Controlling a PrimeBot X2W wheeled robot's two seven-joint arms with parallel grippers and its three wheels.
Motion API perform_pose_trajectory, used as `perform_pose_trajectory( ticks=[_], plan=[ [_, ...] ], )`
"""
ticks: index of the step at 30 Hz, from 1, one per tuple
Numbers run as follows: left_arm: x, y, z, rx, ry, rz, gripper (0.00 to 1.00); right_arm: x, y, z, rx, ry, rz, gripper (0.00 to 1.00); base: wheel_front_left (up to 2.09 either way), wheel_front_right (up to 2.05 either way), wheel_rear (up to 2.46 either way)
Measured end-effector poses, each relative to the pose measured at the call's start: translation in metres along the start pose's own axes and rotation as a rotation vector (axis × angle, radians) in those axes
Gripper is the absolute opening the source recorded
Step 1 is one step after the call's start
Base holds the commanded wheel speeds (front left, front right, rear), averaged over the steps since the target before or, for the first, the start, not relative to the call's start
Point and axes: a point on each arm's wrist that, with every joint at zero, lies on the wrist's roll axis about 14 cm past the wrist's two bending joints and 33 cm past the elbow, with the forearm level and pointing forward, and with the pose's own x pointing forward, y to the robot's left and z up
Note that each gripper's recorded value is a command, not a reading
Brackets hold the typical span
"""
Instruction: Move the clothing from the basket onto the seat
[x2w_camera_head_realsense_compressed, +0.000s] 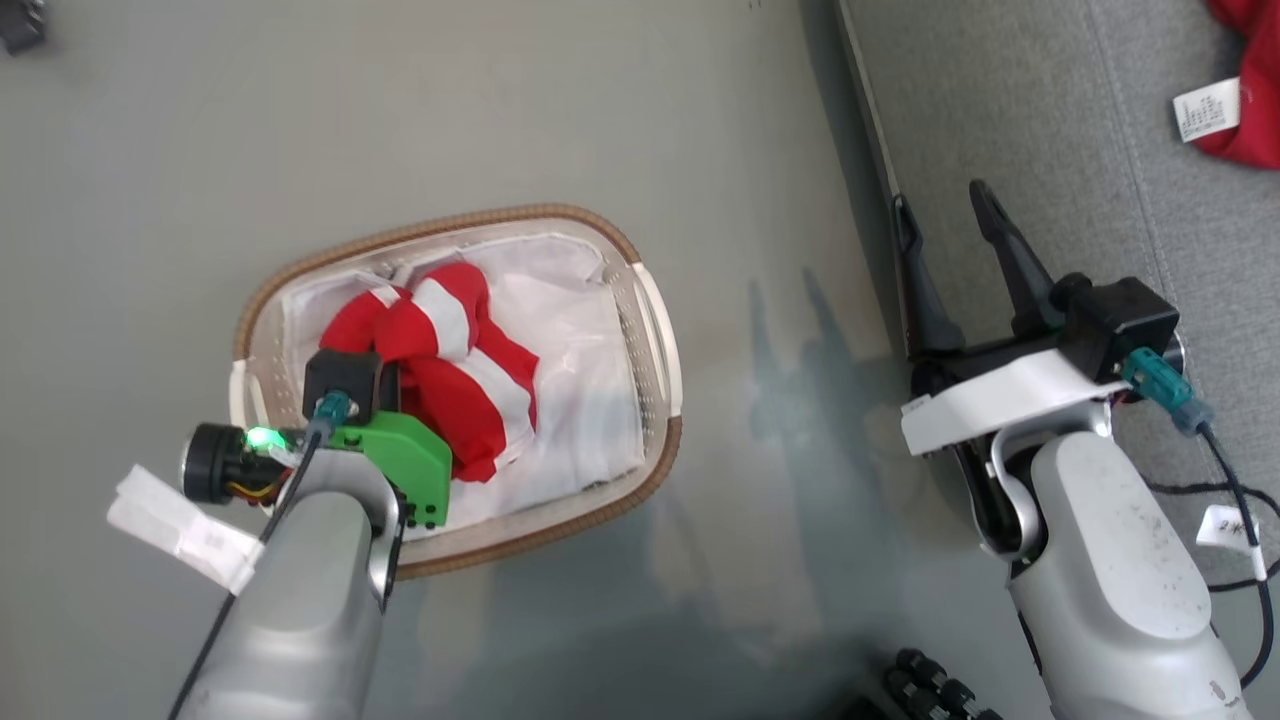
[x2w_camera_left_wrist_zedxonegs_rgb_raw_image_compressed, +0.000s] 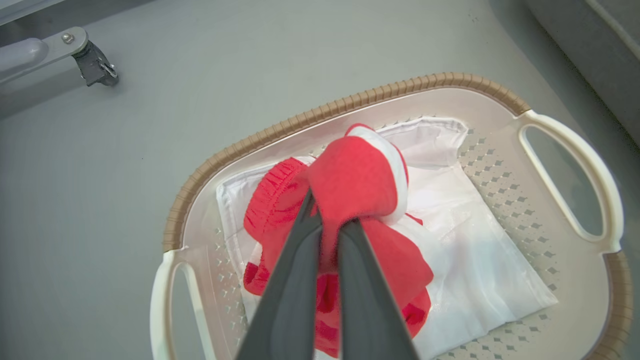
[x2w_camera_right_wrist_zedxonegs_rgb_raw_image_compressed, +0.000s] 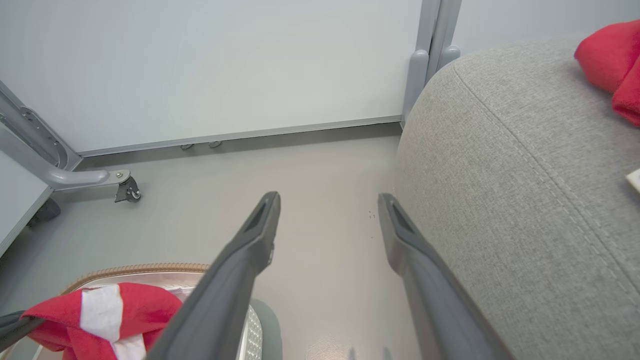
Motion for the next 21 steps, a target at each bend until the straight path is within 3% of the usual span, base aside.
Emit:
perform_pose_trajectory(
  ticks=[21],
  plan=[
    [-0.130,0.001,0.114,-0.079,-0.450,0.062,0.00,-0.050,0.054,0.043,-0.010,-0.077,0.118,1.00,0.00,0.00,0.00]
  ],
)
